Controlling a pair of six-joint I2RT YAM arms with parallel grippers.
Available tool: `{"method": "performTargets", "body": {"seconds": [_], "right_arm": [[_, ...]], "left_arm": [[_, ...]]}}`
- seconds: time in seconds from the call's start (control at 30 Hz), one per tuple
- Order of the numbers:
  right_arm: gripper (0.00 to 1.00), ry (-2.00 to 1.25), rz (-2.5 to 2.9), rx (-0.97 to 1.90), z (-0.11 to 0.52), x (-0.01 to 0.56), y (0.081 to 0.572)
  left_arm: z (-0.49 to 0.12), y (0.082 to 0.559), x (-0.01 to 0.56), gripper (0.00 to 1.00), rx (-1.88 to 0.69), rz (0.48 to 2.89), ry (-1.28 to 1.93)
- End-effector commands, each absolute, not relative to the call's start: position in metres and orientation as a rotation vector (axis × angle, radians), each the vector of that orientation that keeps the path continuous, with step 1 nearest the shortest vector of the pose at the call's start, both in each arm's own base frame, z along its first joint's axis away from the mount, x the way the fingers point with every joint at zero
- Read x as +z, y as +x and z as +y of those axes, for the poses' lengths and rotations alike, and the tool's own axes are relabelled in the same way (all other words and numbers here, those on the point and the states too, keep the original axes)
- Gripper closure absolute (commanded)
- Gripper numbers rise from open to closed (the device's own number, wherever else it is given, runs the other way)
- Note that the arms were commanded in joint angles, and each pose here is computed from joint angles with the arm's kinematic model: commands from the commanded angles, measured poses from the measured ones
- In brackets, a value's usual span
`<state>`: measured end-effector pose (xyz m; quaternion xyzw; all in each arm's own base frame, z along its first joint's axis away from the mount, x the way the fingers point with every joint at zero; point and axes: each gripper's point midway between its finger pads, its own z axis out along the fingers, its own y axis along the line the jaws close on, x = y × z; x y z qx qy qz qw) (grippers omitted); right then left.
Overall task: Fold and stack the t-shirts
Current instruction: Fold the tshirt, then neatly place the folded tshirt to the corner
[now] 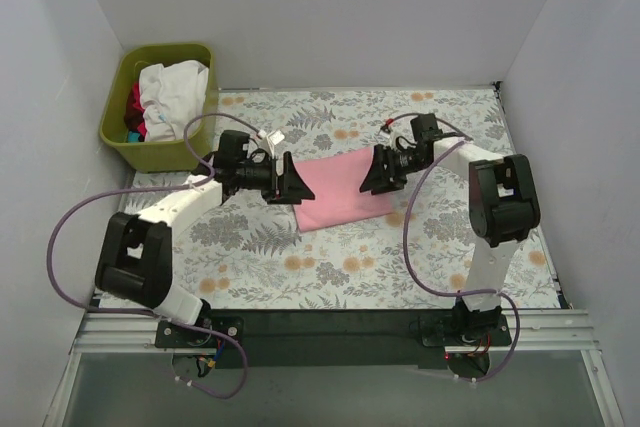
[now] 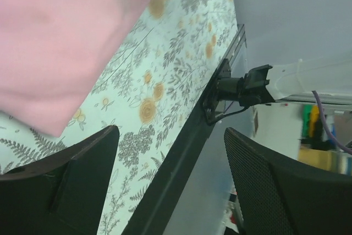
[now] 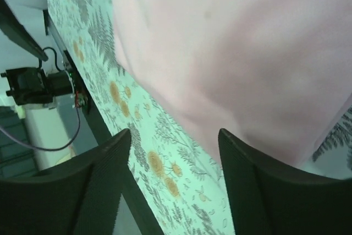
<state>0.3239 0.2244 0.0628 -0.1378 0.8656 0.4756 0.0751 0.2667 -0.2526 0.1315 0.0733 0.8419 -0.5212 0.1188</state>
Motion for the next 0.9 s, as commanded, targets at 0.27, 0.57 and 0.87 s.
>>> {"method": "performTargets", "body": {"seconds": [0.27,0.57,0.87], "right_arm": [[0.07,-0.868,2.335,0.54,0.251,0.137,0.355],[0.04,-1.028,2.451,0.251,0.305,0.073,0.349],[0.03,-1.0,2.672,0.198,0.253,0.002,0.358]], "left_arm": [[-0.192,0.331,0.217,0.18,-1.06,2.213,0.225],[-0.171,0.344,0.225,0.16,-0.941,2.202,0.186],[-0.166,0.344,0.224,0.16,-0.919,2.203,0.178]]}}
